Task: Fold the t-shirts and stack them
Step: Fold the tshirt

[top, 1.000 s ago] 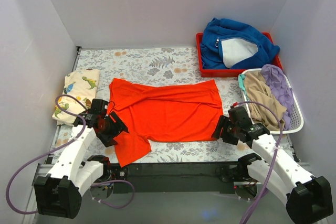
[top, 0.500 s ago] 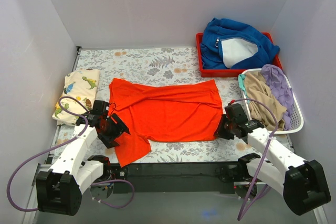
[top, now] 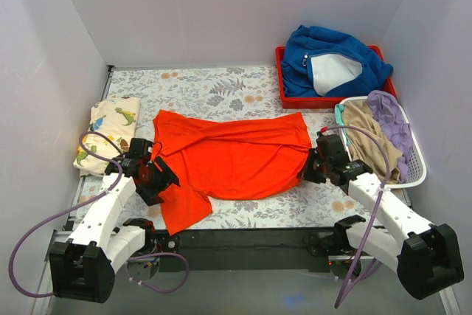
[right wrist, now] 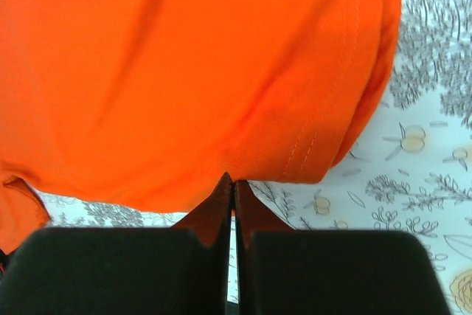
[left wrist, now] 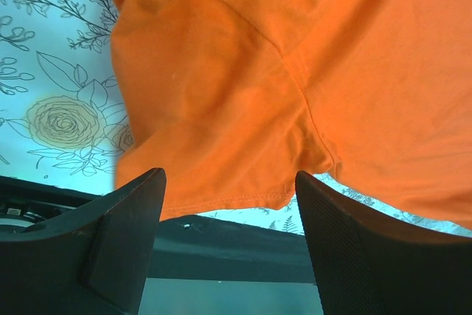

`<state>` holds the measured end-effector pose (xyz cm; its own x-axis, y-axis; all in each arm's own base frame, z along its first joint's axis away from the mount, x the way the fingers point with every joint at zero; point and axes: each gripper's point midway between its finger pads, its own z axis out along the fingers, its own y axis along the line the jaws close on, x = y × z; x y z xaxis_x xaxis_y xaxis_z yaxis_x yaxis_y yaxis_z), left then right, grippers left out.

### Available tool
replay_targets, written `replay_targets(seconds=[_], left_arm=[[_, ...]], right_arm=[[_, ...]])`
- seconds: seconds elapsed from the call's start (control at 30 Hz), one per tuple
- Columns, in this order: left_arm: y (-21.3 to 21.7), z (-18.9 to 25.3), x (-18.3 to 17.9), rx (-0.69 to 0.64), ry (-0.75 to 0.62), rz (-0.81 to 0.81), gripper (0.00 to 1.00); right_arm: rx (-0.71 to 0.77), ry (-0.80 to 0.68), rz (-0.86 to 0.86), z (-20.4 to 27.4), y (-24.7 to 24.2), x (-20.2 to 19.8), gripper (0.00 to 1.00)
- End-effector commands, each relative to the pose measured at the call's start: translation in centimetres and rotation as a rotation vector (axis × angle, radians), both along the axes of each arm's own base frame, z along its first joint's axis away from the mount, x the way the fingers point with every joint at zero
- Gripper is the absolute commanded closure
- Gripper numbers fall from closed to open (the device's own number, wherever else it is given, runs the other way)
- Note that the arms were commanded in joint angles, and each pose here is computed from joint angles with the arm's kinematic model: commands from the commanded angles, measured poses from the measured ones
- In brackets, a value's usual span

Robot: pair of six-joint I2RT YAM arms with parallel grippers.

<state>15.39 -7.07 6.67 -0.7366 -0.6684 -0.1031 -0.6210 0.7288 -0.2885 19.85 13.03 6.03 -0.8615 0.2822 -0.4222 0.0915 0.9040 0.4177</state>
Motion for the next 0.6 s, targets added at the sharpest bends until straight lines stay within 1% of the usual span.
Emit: replay_targets(seconds=[0.0, 0.13, 0.17, 0.2, 0.27, 0.4, 0.43, 0.47, 0.57], left_arm=[[0.9, 1.1, 0.4, 0.055, -0.018, -0.001, 0.30], [0.7, 0.8, -0.4, 0.051, 0.008, -0.008, 0.30], [0.8, 0.9, -0.4, 0.058, 0.010, -0.003, 0.29], [1.4, 0.8, -0.4, 0.091, 0.018, 0.006, 0.29], [1.6, 0.4, -0.3, 0.105, 0.057, 0.015, 0.29], [1.3, -0.4, -0.2, 0.099, 0.119, 0.074, 0.28], [2.2, -0.7, -0.2, 0.147, 0.123, 0.110, 0.28], [2.5, -0.9, -0.3, 0.160, 0.127, 0.121, 0.28], [2.6, -1.4, -0.7, 0.164, 0.148, 0.165, 0.28]], right_arm=[[-0.007, -0.103, 0.048, 2.9, 0.9, 2.9, 0.99], [-0.022, -0.120, 0.063, 3.8, 1.3, 4.3, 0.99], [-0.029, -0.114, 0.069, 3.7, 1.4, 4.5, 0.99], [-0.028, -0.128, 0.074, 4.2, 1.5, 5.0, 0.99], [-0.039, -0.136, 0.087, 4.3, 1.6, 5.4, 0.99], [-0.052, -0.149, 0.109, 4.5, 1.8, 6.1, 0.99], [-0.054, -0.146, 0.118, 4.3, 1.9, 6.2, 0.99], [-0.056, -0.148, 0.126, 4.3, 2.0, 6.4, 0.99], [-0.055, -0.142, 0.144, 3.9, 2.2, 6.5, 0.99]])
